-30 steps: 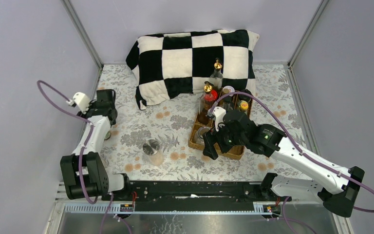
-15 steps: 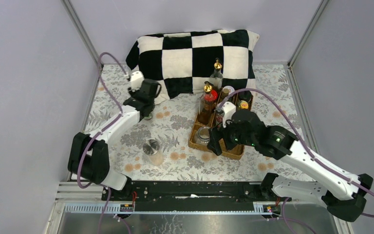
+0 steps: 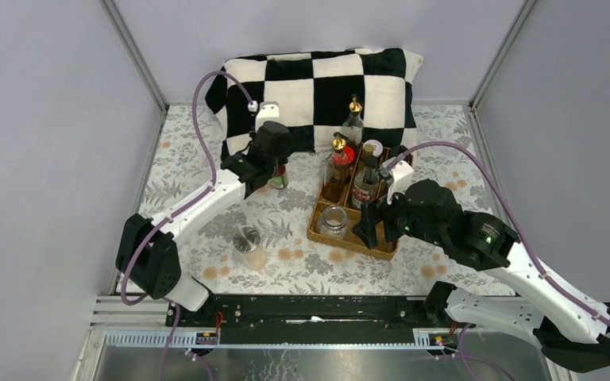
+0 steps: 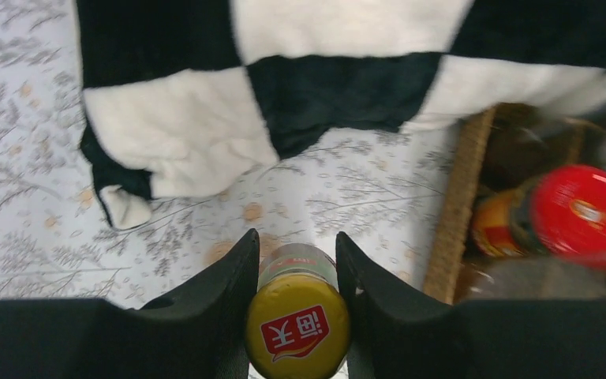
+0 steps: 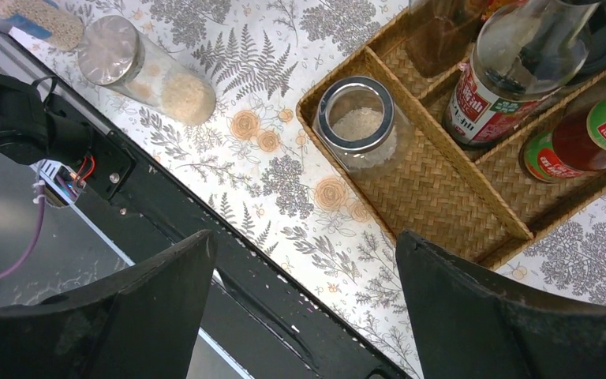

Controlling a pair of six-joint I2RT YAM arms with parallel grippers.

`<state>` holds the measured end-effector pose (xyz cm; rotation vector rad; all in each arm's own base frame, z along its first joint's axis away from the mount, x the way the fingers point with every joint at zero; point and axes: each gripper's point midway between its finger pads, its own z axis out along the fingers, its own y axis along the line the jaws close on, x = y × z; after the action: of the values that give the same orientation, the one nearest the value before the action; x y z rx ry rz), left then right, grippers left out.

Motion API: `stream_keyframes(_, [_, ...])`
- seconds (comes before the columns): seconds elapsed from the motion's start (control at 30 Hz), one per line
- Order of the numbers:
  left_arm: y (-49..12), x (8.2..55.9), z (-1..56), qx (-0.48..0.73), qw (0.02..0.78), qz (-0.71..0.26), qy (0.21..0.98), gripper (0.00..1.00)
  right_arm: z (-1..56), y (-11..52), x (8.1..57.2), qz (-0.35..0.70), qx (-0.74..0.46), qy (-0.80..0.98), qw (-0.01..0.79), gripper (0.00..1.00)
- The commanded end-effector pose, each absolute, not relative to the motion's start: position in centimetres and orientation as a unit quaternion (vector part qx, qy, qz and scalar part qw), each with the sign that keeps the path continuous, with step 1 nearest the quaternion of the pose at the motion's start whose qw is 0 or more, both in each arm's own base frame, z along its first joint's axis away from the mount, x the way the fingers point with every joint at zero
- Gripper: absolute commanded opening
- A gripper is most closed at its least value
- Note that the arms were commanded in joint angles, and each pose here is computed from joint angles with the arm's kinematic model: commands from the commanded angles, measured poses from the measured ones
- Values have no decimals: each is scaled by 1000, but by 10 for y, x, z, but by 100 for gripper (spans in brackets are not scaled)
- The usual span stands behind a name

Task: Organize the condiment bottles
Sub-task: Place the bottle in the storage box.

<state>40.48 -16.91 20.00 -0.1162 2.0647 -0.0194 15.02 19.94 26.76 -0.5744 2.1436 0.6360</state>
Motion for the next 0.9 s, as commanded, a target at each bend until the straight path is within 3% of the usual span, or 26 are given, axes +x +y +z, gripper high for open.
stream_keyframes(0.0, [-215, 405, 297, -9, 597, -100, 796, 17, 281, 194, 153, 247, -216, 845, 422, 91])
stream_keyframes(0.53, [-345, 332, 358, 130, 608, -194, 758, 16, 296, 165, 156, 220, -181, 841, 460, 90])
stream_keyframes(0.87, [-392, 304, 378, 173, 604, -243, 739, 17, 308, 145, 152, 213, -157, 836, 480, 91])
